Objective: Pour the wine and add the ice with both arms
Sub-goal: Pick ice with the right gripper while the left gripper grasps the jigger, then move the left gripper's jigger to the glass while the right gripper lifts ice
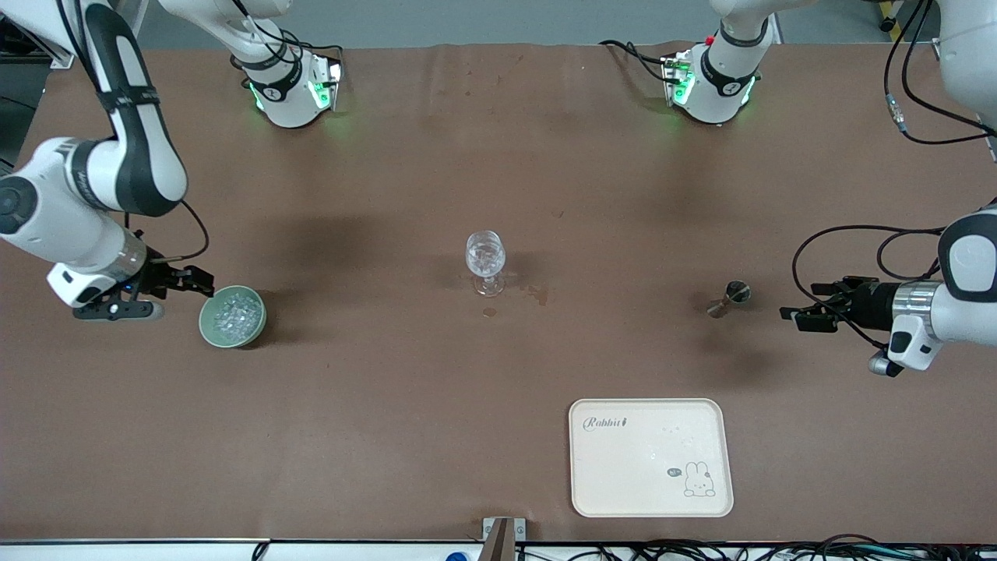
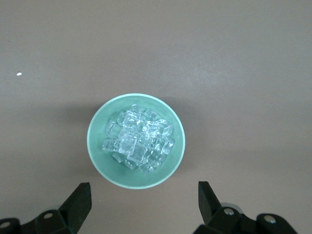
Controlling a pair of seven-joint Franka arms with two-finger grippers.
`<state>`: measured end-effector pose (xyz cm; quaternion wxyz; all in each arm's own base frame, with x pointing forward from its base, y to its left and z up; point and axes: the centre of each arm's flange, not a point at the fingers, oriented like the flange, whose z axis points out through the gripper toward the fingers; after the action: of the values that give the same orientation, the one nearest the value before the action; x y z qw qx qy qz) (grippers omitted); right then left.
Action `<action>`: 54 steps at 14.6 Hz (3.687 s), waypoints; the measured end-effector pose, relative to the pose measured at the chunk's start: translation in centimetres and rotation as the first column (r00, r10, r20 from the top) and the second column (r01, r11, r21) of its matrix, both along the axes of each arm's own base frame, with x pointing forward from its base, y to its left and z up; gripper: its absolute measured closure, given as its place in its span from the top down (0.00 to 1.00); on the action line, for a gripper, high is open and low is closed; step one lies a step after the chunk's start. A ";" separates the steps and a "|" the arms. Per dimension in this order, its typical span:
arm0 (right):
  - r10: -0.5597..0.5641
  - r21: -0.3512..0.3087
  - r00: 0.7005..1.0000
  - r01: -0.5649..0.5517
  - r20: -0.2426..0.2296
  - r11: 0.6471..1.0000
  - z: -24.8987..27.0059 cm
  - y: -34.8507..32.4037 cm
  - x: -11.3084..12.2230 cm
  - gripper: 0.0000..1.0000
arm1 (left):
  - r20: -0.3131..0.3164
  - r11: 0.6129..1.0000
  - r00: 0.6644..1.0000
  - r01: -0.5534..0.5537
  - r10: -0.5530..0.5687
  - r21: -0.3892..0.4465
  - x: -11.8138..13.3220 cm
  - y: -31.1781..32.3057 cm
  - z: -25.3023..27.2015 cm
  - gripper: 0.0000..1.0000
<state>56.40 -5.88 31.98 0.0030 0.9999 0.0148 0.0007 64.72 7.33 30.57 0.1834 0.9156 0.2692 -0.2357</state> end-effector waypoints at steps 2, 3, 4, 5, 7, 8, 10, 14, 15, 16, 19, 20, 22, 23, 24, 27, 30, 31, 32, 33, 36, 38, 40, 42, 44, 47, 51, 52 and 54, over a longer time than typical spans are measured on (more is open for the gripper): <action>0.002 -0.005 1.000 -0.002 0.007 1.000 -1.8 0.1 0.2 0.95 | -0.051 0.994 0.995 -0.088 0.085 -0.066 -0.4 1.8 -3.0 1.00; 0.004 -0.006 1.000 -0.004 0.009 1.000 -2.4 0.1 0.4 0.95 | -0.074 0.989 0.991 -0.119 0.113 -0.089 -0.6 2.7 -4.4 1.00; 0.006 -0.008 1.000 -0.005 0.013 1.000 -2.9 0.2 0.5 0.93 | -0.098 0.983 0.986 -0.147 0.136 -0.111 -0.9 3.3 -5.9 1.00; 0.007 -0.010 1.000 -0.007 0.017 1.000 -3.4 0.3 0.6 0.92 | -0.124 0.974 0.979 -0.179 0.162 -0.141 -1.2 3.7 -7.5 1.00; 0.000 -0.013 1.000 0.001 0.024 1.000 -4.4 0.3 0.8 0.89 | -0.180 0.944 0.960 -0.251 0.215 -0.212 -1.7 3.7 -10.4 0.99; -0.007 -0.014 1.000 0.007 0.028 1.000 -4.8 0.5 0.9 0.86 | -0.207 0.930 0.950 -0.279 0.232 -0.238 -2.1 3.4 -11.7 0.97; -0.015 -0.015 0.999 0.016 0.032 1.000 -5.5 1.0 1.0 0.82 | -0.265 0.902 0.927 -0.336 0.266 -0.271 -2.7 2.6 -13.7 0.94; -0.030 -0.018 0.999 0.031 0.034 0.999 -7.0 1.5 1.2 0.78 | -0.360 0.855 0.874 -0.436 0.327 -0.280 -3.2 1.6 -15.9 0.90; -0.031 -0.019 0.999 0.031 0.033 0.999 -7.4 1.5 1.2 0.78 | -0.373 0.851 0.866 -0.446 0.333 -0.277 -3.3 1.5 -16.3 0.88; -0.031 -0.019 0.999 0.031 0.032 0.999 -7.7 1.5 1.2 0.78 | -0.389 0.844 0.856 -0.461 0.341 -0.274 -3.5 1.4 -16.6 0.88; -0.031 -0.022 0.999 0.032 0.039 0.999 -8.7 1.8 1.3 0.78 | -0.441 0.808 0.820 -0.515 0.366 -0.286 -4.0 0.8 -17.9 0.84; -0.030 -0.022 0.999 0.031 0.036 0.999 -9.0 2.0 1.3 0.78 | -0.453 0.800 0.811 -0.525 0.369 -0.289 -4.2 0.6 -18.4 0.84; -0.028 -0.022 0.999 0.029 0.031 0.999 -9.4 2.4 1.3 0.76 | -0.471 0.795 0.802 -0.534 0.368 -0.288 -4.6 0.4 -19.2 0.81; -0.028 -0.022 0.999 0.029 0.030 0.999 -9.4 2.5 1.3 0.75 | -0.478 0.794 0.798 -0.536 0.367 -0.287 -4.8 0.3 -19.6 0.81; -0.028 -0.022 0.999 0.028 0.030 0.999 -9.4 2.6 1.3 0.75 | -0.483 0.793 0.796 -0.538 0.366 -0.285 -5.0 0.3 -19.8 0.78; -0.028 -0.022 0.999 0.029 0.029 0.999 -9.5 2.6 1.2 0.63 | -0.492 0.793 0.791 -0.540 0.362 -0.284 -5.3 0.2 -20.0 0.65; -0.028 -0.022 0.999 0.029 0.024 0.999 -9.6 2.6 1.2 0.46 | -0.495 0.792 0.790 -0.540 0.361 -0.284 -5.4 0.1 -20.0 0.59; -0.029 -0.022 0.999 0.029 0.019 0.999 -9.6 2.6 1.1 0.37 | -0.495 0.792 0.790 -0.540 0.361 -0.284 -5.4 0.1 -20.0 0.55; -0.029 -0.022 0.999 0.030 0.012 0.999 -9.8 2.6 1.0 0.30 | -0.495 0.792 0.790 -0.540 0.361 -0.284 -5.4 0.2 -20.0 0.44; -0.029 -0.021 1.000 0.030 0.007 0.999 -9.9 2.6 0.8 0.30 | -0.495 0.792 0.790 -0.540 0.361 -0.284 -5.4 0.2 -20.0 0.35; -0.030 -0.021 1.000 0.030 -0.007 0.999 -9.9 2.6 0.7 0.23 | -0.500 0.785 0.787 -0.546 0.361 -0.292 -5.4 0.3 -19.9 0.23; -0.032 -0.019 0.999 0.031 -0.015 0.999 -9.2 2.6 0.9 0.23 | -0.502 0.774 0.783 -0.557 0.368 -0.302 -5.2 0.3 -19.8 0.22; -0.036 -0.016 0.999 0.036 -0.019 0.999 -6.1 2.4 2.1 0.23 | -0.510 0.754 0.777 -0.571 0.369 -0.325 -5.0 -0.1 -19.5 0.22; -0.048 -0.012 0.998 0.048 -0.030 0.999 -0.8 1.7 3.9 0.23 | -0.534 0.733 0.766 -0.585 0.358 -0.347 -4.8 -0.8 -19.1 0.22; -0.062 -0.009 0.998 0.061 -0.030 0.998 5.7 0.8 5.8 0.23 | -0.563 0.723 0.745 -0.603 0.357 -0.338 -4.4 -1.5 -18.5 0.22; -0.084 -0.007 0.996 0.084 -0.009 0.996 14.5 -0.7 7.2 0.23 | -0.589 0.724 0.735 -0.601 0.335 -0.339 -3.3 -4.3 -16.9 0.22; -0.089 0.001 0.995 0.089 0.038 0.996 23.4 -1.0 5.8 0.23 | -0.591 0.751 0.716 -0.607 0.372 -0.262 -0.8 -10.4 -11.9 0.22; -0.086 0.006 0.996 0.085 0.035 0.996 25.3 -0.7 4.7 0.23 | -0.587 0.756 0.710 -0.610 0.388 -0.237 -0.3 -12.3 -10.5 0.22; -0.078 0.016 0.997 0.078 0.016 0.997 29.3 -0.2 1.6 0.23 | -0.580 0.759 0.697 -0.621 0.421 -0.195 0.4 -16.1 -7.8 0.22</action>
<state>58.01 -6.08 61.27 -0.0046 0.9997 -0.0242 0.0091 65.16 -8.76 22.74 0.3387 0.6506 0.5098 -0.4495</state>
